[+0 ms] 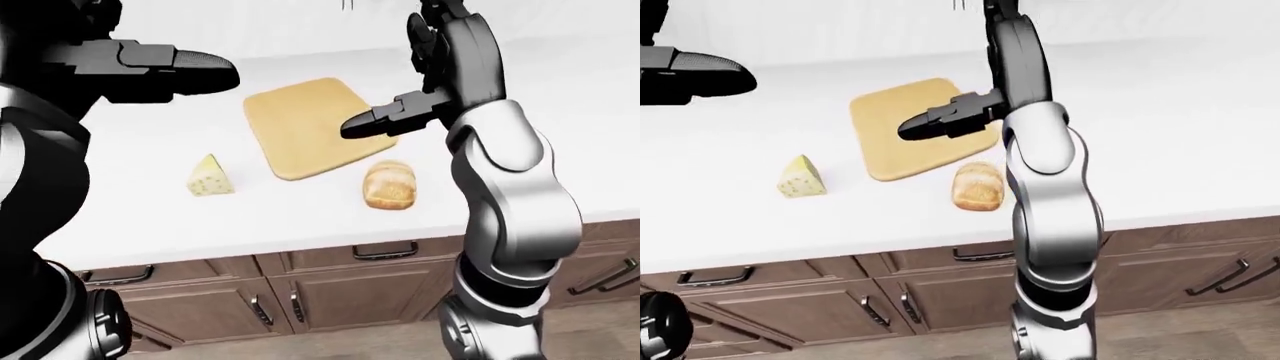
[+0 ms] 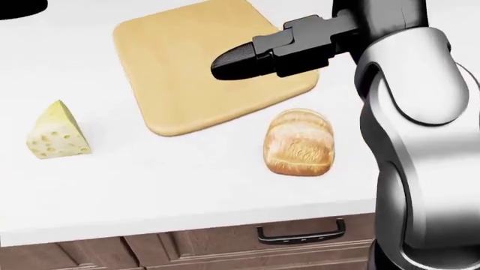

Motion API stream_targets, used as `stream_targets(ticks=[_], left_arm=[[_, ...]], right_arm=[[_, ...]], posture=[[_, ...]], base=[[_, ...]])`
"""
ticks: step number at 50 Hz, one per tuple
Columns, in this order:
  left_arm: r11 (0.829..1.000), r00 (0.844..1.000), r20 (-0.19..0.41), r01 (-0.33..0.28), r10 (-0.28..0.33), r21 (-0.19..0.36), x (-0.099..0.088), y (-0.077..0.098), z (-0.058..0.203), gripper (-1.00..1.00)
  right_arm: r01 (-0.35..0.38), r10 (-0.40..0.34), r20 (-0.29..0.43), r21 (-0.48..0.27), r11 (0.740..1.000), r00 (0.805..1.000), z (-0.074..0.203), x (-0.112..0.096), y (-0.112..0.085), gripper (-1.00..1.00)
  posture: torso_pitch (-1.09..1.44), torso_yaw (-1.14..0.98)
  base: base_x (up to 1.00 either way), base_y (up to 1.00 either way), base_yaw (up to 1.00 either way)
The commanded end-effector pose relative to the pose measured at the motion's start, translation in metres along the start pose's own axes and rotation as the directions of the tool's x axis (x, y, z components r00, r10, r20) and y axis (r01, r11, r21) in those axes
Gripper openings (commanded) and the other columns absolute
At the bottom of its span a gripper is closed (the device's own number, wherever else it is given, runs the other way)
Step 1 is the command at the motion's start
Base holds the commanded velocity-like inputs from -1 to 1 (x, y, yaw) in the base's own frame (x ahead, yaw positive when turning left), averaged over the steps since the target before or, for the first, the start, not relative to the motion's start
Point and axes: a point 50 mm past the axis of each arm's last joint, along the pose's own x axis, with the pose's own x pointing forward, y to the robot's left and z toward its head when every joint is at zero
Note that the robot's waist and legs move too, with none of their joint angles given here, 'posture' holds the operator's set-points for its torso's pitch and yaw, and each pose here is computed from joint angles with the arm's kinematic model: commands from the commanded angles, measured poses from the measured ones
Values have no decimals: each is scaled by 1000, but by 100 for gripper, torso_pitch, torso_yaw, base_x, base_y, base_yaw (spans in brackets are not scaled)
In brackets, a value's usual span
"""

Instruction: Place the bread and cheese on the cutting board.

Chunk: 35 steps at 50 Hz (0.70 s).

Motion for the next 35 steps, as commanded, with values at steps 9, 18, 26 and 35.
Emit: stream_targets(ticks=[9, 18, 26, 35], left_arm=[[999, 994, 94, -46, 47, -14, -2, 9, 17, 100], [999, 995, 89, -49, 50, -14, -3, 9, 16, 100], [998, 995, 77, -66, 67, -16, -1, 16, 12, 100], [996, 993, 77, -92, 93, -12, 0, 24, 14, 100]], right_arm=[[-11, 14, 111, -22, 1000, 994, 21, -3, 2, 100], [-16, 19, 105, -28, 999, 994, 22, -4, 4, 100], [12, -8, 92, -44, 999, 996, 24, -11, -2, 100], [67, -66, 25, -35, 997, 998, 12, -28, -23, 100]], posture=[[0, 0], [0, 0], [0, 0], [0, 0]], base=[[0, 0, 0], [0, 0, 0], [0, 0, 0], [0, 0, 0]])
